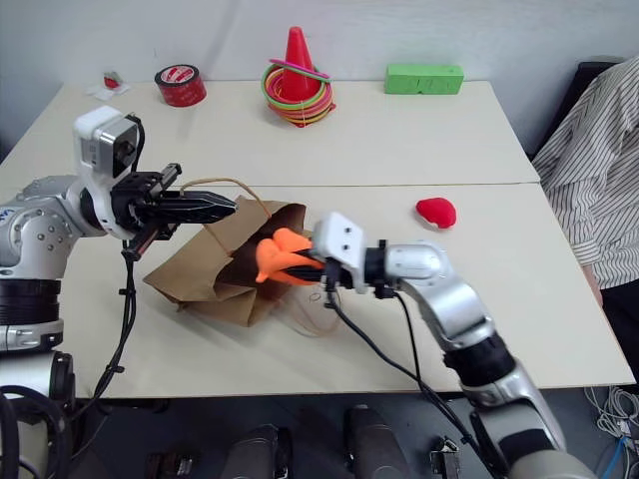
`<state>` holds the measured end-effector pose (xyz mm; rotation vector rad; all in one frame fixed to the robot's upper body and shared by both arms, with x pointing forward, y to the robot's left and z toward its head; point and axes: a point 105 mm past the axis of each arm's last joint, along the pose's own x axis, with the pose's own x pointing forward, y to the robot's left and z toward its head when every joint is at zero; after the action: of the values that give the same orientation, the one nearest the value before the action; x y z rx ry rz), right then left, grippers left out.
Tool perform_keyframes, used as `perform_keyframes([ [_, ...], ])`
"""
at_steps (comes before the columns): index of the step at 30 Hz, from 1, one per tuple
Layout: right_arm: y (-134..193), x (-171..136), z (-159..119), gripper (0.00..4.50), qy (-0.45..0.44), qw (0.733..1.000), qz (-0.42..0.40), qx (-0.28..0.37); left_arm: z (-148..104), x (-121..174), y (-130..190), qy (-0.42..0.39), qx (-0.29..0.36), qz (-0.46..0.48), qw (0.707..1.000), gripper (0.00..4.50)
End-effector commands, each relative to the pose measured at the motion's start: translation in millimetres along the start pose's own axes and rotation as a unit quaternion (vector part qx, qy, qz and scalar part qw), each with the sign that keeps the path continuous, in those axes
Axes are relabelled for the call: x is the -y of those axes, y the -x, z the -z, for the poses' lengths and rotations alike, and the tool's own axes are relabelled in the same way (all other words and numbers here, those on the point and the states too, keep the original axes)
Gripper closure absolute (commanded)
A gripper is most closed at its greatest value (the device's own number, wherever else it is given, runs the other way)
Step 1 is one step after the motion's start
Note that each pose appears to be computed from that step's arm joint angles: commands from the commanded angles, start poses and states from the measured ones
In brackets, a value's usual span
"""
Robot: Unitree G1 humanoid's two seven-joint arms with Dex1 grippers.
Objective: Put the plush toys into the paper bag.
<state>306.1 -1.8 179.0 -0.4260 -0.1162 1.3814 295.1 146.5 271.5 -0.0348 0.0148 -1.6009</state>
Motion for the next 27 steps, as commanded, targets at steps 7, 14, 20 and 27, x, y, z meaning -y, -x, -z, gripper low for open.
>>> perform_keyframes([
  [7, -57, -8, 3, 4.35, 0.000, 0.998, -0.056, -0.021, -2, 11, -11, -0.023, 0.008, 0.035, 0.999, 4.50],
  [14, -82, -7, 24, 4.35, -0.038, 0.997, -0.063, 0.003, 4, 11, -18, -0.027, 0.018, 0.037, 0.999, 4.50],
  [20, -57, -5, 10, 2.20, -0.020, 0.997, -0.058, 0.047, 7, 11, -11, -0.030, 0.023, 0.013, 0.999, 4.50],
  [27, 19, -5, -16, 0.02, -0.004, 0.989, -0.050, 0.137, 11, 12, -7, -0.032, 0.026, -0.001, 0.999, 4.50],
])
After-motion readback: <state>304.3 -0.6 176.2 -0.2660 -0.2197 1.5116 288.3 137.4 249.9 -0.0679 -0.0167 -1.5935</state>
